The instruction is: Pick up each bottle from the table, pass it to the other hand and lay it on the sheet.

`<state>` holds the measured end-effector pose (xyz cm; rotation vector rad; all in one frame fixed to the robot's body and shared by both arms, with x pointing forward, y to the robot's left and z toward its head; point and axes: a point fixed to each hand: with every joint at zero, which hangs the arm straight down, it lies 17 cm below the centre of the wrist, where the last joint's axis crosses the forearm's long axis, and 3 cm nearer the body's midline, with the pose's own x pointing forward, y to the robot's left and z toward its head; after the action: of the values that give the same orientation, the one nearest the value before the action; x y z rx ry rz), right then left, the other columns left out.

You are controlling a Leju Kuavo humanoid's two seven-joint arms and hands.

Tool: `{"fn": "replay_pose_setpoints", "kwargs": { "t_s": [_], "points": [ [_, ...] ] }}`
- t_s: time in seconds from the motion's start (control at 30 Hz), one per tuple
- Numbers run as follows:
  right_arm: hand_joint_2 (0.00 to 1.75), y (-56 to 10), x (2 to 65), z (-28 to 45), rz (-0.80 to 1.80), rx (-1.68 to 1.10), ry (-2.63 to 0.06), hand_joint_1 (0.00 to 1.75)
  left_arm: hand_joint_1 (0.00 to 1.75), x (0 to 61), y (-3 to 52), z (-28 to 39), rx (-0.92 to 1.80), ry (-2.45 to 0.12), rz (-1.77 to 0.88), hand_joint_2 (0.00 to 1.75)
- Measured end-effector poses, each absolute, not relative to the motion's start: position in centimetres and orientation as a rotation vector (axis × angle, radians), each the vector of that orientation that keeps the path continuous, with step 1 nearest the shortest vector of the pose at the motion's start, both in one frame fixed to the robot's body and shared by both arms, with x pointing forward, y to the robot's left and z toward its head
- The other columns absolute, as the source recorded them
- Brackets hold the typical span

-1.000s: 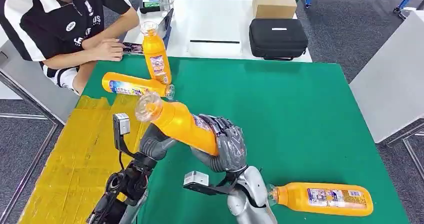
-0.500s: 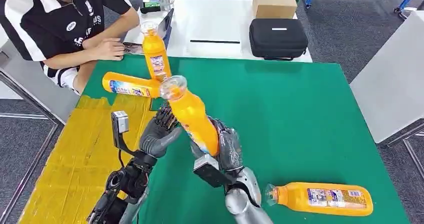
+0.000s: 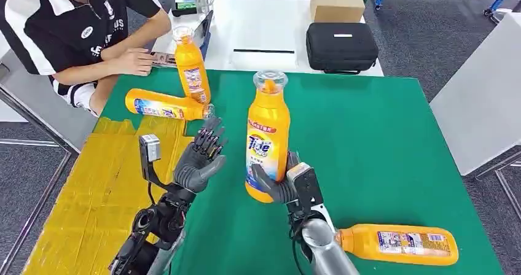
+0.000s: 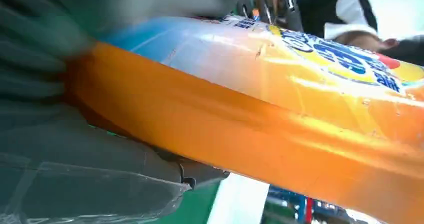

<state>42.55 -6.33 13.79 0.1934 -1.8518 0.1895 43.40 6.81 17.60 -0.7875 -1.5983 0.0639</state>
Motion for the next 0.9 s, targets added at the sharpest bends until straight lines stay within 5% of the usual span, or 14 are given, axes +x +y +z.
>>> {"fn": "replay_pose_setpoints", "kwargs": {
  "t_s": [0.9],
  "points": [
    [1.75, -4.3, 42.0, 13.9, 0.267, 0.332, -1.819, 1.75, 0.0, 43.3, 6.3, 17.8, -0.792, -1.597, 0.054, 1.75]
  ]
}}
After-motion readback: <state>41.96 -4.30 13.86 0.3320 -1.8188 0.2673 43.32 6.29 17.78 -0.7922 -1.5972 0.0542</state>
